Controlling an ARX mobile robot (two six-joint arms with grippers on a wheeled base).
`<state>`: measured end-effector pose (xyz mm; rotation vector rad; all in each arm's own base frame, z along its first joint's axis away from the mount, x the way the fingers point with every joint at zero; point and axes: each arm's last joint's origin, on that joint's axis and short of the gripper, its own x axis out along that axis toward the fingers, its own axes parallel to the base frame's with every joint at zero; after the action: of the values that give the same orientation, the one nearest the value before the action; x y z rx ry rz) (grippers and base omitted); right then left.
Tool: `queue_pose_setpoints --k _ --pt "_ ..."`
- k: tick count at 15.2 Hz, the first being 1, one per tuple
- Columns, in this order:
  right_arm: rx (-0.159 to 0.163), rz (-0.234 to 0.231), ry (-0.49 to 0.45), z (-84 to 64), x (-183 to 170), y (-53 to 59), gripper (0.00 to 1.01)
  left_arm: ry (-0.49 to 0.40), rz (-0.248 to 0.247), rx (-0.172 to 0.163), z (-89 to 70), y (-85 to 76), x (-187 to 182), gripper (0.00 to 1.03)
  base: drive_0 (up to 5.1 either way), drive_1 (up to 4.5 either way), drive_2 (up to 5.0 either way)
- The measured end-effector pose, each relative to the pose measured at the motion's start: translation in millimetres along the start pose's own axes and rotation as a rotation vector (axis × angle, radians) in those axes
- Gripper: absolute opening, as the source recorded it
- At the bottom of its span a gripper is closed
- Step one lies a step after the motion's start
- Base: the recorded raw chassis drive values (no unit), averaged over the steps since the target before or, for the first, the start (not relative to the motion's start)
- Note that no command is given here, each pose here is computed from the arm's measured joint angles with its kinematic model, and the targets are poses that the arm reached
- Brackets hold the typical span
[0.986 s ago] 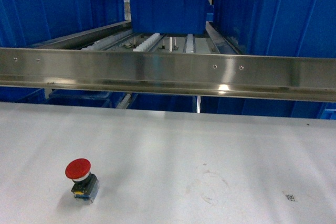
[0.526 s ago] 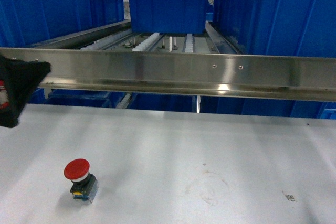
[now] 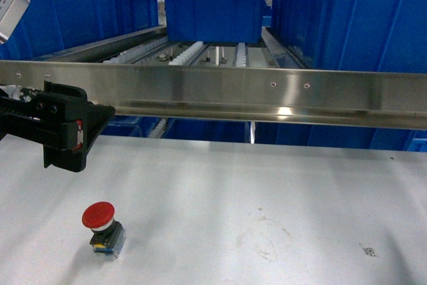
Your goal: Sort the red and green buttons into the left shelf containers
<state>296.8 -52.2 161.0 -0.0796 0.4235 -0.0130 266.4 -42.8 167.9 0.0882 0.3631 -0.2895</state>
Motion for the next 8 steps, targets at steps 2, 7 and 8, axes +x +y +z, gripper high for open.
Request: queue_pose_setpoints --k 2,7,8 --pt "0.001 0.000 0.006 -0.6 0 -0.2 0.98 0.000 0.000 0.000 -0.1 0.0 0 0.98 0.0 0.00 0.0" --pt "0.012 0.032 0.131 -25.1 22 0.0 0.98 0.001 0.000 0.000 -0.2 0.0 0 0.98 0.0 0.00 0.0" --pt "-0.002 0.033 0.140 -22.6 27 -3.0 0.98 0.000 0.000 0.000 -0.1 0.0 0 0.98 0.0 0.00 0.0"
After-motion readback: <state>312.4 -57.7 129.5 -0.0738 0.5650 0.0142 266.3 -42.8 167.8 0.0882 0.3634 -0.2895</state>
